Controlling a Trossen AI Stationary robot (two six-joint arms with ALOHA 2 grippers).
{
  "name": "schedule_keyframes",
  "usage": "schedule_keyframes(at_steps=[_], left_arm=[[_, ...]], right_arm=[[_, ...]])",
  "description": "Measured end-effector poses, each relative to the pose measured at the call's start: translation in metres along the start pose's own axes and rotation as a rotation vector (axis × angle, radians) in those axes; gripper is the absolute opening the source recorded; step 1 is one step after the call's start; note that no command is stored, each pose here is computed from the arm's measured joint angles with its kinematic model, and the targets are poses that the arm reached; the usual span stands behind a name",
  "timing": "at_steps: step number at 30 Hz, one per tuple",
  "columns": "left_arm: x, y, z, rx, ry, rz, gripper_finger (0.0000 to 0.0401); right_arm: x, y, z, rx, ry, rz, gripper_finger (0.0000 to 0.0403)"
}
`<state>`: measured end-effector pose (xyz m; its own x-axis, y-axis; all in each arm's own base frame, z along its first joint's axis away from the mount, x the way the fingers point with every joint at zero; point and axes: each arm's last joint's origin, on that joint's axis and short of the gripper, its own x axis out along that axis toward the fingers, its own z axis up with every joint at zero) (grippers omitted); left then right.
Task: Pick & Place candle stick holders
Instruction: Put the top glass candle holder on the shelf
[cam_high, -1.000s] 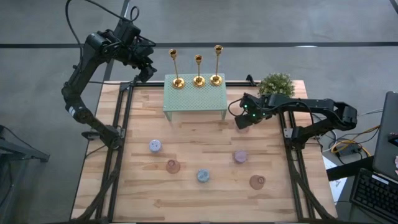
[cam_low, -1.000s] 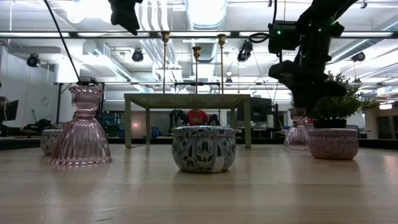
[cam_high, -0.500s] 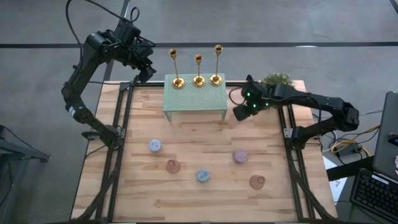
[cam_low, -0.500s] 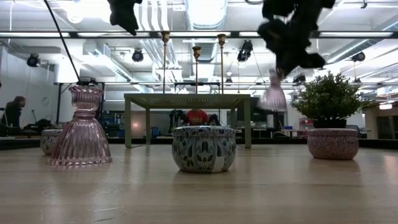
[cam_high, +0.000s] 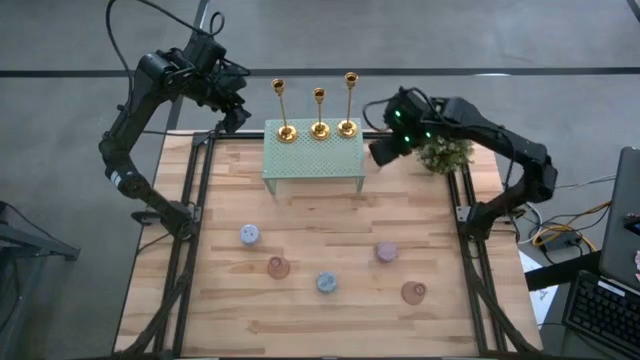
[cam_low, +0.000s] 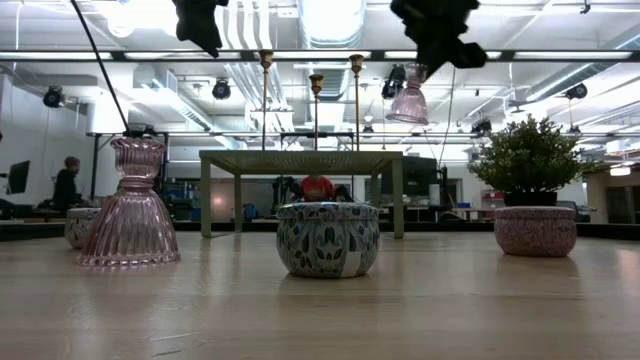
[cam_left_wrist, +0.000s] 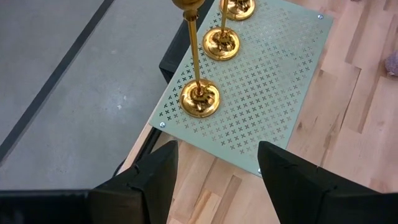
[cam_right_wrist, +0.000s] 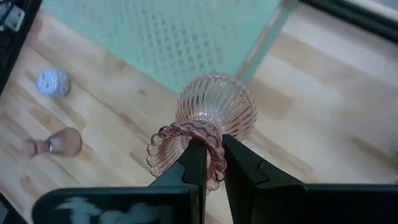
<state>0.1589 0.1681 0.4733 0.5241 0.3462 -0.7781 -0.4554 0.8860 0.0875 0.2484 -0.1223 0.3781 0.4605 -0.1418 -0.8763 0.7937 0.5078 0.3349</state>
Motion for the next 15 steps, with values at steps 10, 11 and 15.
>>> schedule_keyframes(at_steps=[10,11,15], left_arm=[[0.000,0.000,0.000,0.000,0.000,0.000,0.0225],[0.000,0.000,0.000,0.000,0.000,0.000,0.0225],[0.000,0.000,0.000,-0.001,0.000,0.000,0.0225]], right_arm=[[0.018,0.016,0.054,-0.019,0.063,-0.061,0.0027],[0.020,0.017,0.059,-0.021,0.069,-0.066,0.0027],[0.026,0.021,0.072,-0.014,0.088,-0.082,0.0027]])
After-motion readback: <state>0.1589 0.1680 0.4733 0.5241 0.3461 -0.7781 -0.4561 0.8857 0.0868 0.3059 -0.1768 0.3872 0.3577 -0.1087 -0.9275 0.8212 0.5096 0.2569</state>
